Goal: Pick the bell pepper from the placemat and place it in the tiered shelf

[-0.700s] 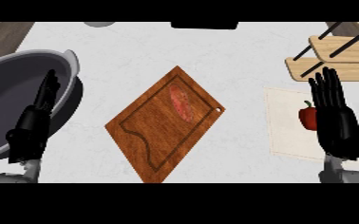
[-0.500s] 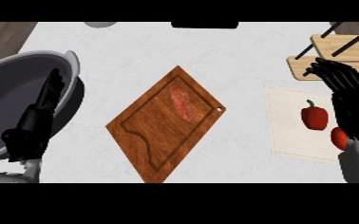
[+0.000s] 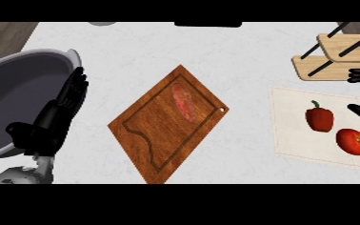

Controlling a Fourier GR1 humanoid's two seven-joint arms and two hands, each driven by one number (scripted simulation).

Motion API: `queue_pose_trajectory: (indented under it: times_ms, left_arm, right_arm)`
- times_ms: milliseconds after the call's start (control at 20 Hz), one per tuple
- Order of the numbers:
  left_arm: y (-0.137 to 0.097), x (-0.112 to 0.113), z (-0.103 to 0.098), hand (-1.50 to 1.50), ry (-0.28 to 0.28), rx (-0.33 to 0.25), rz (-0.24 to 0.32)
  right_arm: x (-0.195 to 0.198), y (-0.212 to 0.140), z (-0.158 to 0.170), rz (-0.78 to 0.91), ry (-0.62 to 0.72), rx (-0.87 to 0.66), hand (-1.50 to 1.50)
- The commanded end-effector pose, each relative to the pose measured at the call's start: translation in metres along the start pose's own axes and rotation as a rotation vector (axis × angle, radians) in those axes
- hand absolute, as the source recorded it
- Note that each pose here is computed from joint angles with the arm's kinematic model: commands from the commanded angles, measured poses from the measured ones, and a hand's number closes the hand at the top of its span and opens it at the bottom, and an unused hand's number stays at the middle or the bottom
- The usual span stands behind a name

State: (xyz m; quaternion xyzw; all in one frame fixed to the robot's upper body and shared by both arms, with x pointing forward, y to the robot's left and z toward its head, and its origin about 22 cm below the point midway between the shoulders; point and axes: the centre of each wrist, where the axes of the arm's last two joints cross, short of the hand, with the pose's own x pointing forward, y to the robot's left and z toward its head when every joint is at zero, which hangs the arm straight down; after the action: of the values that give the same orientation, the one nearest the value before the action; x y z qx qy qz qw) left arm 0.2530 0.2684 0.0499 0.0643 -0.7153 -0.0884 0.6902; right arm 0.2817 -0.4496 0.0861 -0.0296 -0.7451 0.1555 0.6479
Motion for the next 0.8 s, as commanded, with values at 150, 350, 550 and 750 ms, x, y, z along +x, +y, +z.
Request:
queue_pose_trajectory:
  times_ms: [150,350,550,750]
  left_arm:
    - [0.008,-0.015,0.012,0.00,0.028,-0.026,0.014]
    - [0.003,0.016,-0.007,0.00,0.017,-0.025,0.017]
    - [0.014,0.020,-0.011,0.00,0.017,-0.030,0.017]
    - [0.012,0.000,-0.009,0.00,0.016,-0.017,0.041]
  right_arm:
    - [-0.012,-0.059,0.035,-0.014,0.024,0.231,-1.50]
    - [0.013,-0.078,0.018,0.145,0.052,0.262,-1.50]
    - [0.040,-0.088,0.014,0.336,0.065,0.292,-1.50]
    - [0.046,-0.067,-0.015,0.448,0.112,0.367,-1.50]
